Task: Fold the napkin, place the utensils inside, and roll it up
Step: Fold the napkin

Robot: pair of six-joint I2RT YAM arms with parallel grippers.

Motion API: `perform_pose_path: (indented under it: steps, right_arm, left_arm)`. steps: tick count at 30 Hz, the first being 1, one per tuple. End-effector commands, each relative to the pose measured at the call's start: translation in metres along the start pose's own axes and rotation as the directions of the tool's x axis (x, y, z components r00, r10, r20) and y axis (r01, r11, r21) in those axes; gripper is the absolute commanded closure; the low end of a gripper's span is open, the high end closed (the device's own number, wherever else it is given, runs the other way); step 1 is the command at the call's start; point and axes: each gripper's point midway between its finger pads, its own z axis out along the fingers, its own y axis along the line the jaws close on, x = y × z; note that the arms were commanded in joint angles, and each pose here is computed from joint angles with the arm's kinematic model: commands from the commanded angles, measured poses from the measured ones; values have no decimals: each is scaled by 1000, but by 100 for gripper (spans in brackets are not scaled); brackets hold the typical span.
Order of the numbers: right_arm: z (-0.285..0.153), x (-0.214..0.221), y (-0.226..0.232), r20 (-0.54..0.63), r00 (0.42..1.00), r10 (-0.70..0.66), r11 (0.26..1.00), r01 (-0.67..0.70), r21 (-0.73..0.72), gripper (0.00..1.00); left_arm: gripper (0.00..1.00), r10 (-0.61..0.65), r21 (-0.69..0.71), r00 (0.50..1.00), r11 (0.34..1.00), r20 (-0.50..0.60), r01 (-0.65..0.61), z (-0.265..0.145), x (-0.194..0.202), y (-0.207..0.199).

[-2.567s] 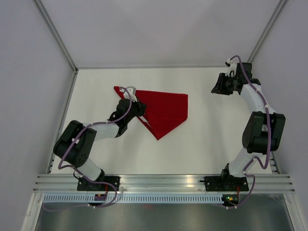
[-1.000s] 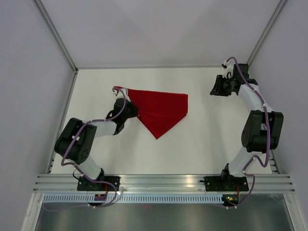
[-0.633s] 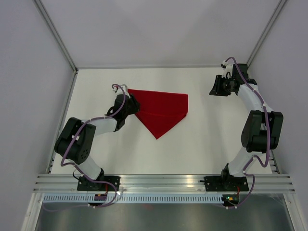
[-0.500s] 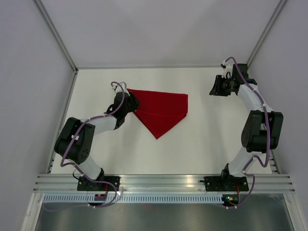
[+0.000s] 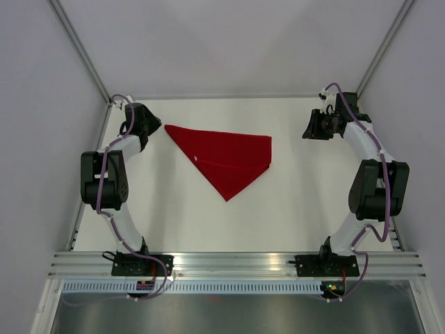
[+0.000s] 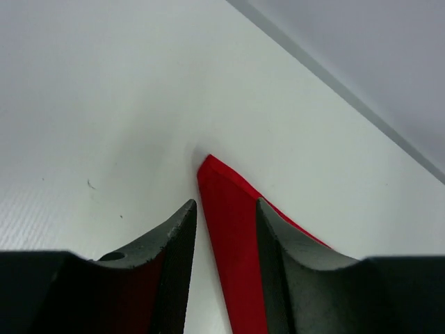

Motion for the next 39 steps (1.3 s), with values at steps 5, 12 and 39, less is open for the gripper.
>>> perform_pose_path:
  steps: [5,12,39]
  right_arm:
    - [-5,-18,6,33,999,-14,1000,14,-10,63]
    - [0,-18,5,27,1000,-7,1000,7,-15,63]
    - [4,-15,5,19,1000,-4,1000,4,-27,63]
  left_arm:
    - [52,-48,78,981,995,-189,64,42,35,3]
    - [49,-118,105,971,984,-206,142,55,47,1]
    - [70,-215,-57,947,977,-237,207,75,61,21]
